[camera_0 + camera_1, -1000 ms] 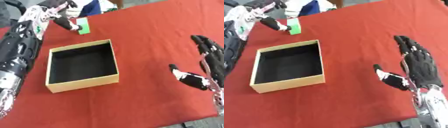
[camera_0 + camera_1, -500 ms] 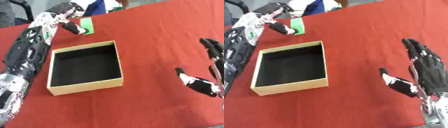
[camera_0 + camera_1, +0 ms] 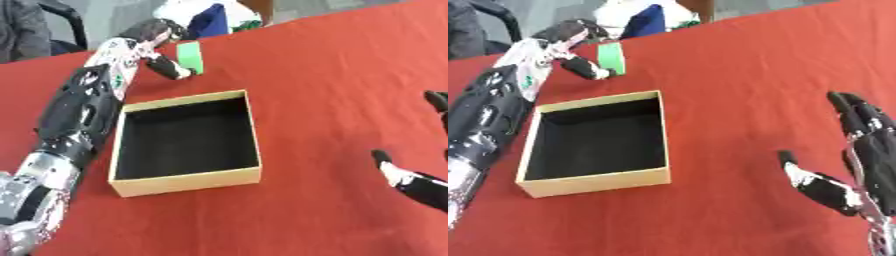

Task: Pick up objects on the table and place them in the box.

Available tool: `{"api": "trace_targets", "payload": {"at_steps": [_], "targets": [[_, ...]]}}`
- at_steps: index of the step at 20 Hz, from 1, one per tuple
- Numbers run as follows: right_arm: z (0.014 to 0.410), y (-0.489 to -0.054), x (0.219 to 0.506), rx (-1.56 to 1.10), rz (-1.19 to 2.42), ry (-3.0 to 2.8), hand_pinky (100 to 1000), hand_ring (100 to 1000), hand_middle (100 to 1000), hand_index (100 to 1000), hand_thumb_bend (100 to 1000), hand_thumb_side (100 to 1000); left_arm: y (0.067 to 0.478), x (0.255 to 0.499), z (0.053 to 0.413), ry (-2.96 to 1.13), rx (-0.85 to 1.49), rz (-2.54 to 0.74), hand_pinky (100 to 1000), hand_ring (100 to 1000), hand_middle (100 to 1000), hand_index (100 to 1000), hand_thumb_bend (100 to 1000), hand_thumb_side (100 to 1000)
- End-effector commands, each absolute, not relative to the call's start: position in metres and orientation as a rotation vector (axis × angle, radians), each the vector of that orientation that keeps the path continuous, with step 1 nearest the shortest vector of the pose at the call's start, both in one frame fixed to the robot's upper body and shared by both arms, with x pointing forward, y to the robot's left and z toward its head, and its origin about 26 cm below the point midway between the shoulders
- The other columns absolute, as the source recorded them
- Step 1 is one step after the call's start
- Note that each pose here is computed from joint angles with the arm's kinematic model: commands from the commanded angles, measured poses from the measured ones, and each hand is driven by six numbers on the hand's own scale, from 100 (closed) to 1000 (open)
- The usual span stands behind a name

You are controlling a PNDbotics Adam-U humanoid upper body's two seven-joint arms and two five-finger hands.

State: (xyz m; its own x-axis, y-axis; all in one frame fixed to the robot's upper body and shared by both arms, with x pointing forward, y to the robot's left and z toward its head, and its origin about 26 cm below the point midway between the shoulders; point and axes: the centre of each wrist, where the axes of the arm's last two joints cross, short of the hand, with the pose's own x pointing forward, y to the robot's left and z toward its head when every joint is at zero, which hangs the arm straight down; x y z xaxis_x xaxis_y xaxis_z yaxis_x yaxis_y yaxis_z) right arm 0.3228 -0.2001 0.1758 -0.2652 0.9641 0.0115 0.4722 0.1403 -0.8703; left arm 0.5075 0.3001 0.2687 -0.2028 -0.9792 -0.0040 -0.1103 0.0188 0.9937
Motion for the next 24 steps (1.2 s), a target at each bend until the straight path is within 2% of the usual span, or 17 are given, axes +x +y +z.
{"api": "trace_targets", "payload": {"at_steps": [1,3,6,9,19,24], "targets": [[0.186,-0.201,0.320,-1.406,1.040,-1.857,753,872,896,1000,449,557,0.308,0.505,0.282,-1.454,1.218,-1.270,794,781,744,867,419,323],[0.186,-0.201,0.320,-1.405,1.040,-1.858,753,872,895,1000,450,556,0.308,0.505,0.280,-1.446,1.217,-1.269,760,724,656,838,381,247],[0.186,-0.201,0.320,-1.403,1.043,-1.856,753,872,895,1000,450,556,0.310,0.504,0.283,-1.474,1.248,-1.237,689,615,511,740,320,138],[0.185,-0.201,0.320,-1.403,1.044,-1.853,753,872,895,1000,451,554,0.314,0.502,0.286,-1.541,1.284,-1.176,656,576,458,690,284,100],[0.180,-0.205,0.320,-1.410,1.054,-1.825,753,872,894,1000,446,551,0.326,0.483,0.324,-1.753,1.255,-1.158,661,581,455,689,256,115],[0.177,-0.208,0.321,-1.415,1.060,-1.801,754,872,894,1000,437,547,0.321,0.461,0.344,-1.856,1.263,-1.286,671,583,465,695,300,125]]}}
